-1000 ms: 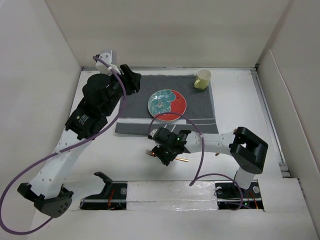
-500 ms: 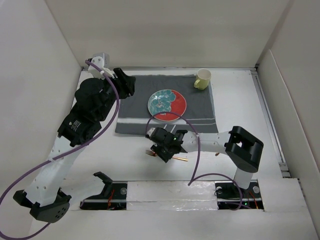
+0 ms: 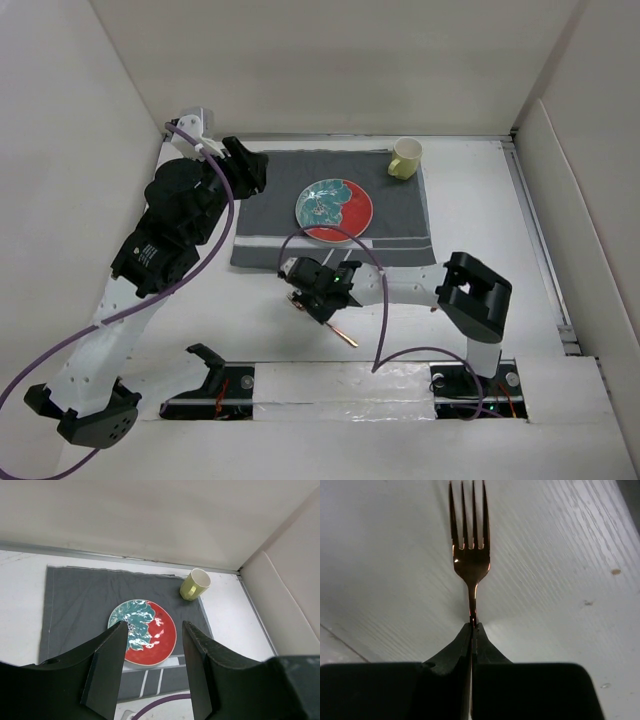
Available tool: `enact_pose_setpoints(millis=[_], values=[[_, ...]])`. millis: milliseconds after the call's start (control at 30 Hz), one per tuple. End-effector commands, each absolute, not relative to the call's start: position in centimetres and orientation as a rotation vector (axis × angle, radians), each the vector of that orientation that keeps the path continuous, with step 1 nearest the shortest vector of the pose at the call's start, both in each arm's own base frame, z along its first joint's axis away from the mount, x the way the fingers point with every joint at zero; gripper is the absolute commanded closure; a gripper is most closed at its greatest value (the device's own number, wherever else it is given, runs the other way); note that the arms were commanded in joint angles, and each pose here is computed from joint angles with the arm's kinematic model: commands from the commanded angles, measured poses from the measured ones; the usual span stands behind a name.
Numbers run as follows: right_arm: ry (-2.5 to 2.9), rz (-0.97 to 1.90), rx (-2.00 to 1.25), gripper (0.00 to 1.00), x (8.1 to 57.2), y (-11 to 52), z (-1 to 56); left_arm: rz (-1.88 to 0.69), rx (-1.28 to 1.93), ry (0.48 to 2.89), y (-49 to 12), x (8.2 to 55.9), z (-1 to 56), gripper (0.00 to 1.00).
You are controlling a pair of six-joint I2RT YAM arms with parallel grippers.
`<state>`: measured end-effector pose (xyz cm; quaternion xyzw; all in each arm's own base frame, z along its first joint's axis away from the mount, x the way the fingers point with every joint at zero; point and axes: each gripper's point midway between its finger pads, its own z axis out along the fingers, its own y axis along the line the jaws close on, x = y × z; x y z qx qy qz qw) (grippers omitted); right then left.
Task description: Set the dinner table for one person
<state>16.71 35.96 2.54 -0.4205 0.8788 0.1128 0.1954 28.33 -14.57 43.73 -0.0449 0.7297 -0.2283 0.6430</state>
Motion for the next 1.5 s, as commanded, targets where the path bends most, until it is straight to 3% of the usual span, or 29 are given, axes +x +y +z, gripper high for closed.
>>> enact_pose_setpoints(millis=[0,67,200,400,600,933,1467], values=[[2.395,0.448,-1.117,1.0,17.1,40.4,6.8,-0.543,-0.122,1.624,-14.2,27.9,44.9,0.56],[2.328,0.524,-0.988,1.0,19.7,44.1,12.3,-0.549,-0.121,1.617,-14.2,27.8,45.3,0.56],[2.302,0.581,-0.852,1.0,22.9,46.9,16.3,-0.546,-0.118,1.623,-14.2,27.7,45.3,0.56],[2.359,0.62,-0.481,1.0,31.5,48.8,18.1,-0.573,-0.103,1.649,-14.7,27.4,44.6,0.57],[2.351,0.649,-0.107,1.0,39.1,49.2,16.6,-0.59,-0.08,1.694,-15.4,27.4,43.2,0.57],[2.304,0.654,0.086,1.0,45.7,49.3,12.3,-0.645,-0.015,1.765,-17.6,27.8,40.9,0.59],[2.364,0.595,0.111,1.0,48.0,47.7,6.5,-0.599,0.003,1.797,-17.6,28.4,39.2,0.59]])
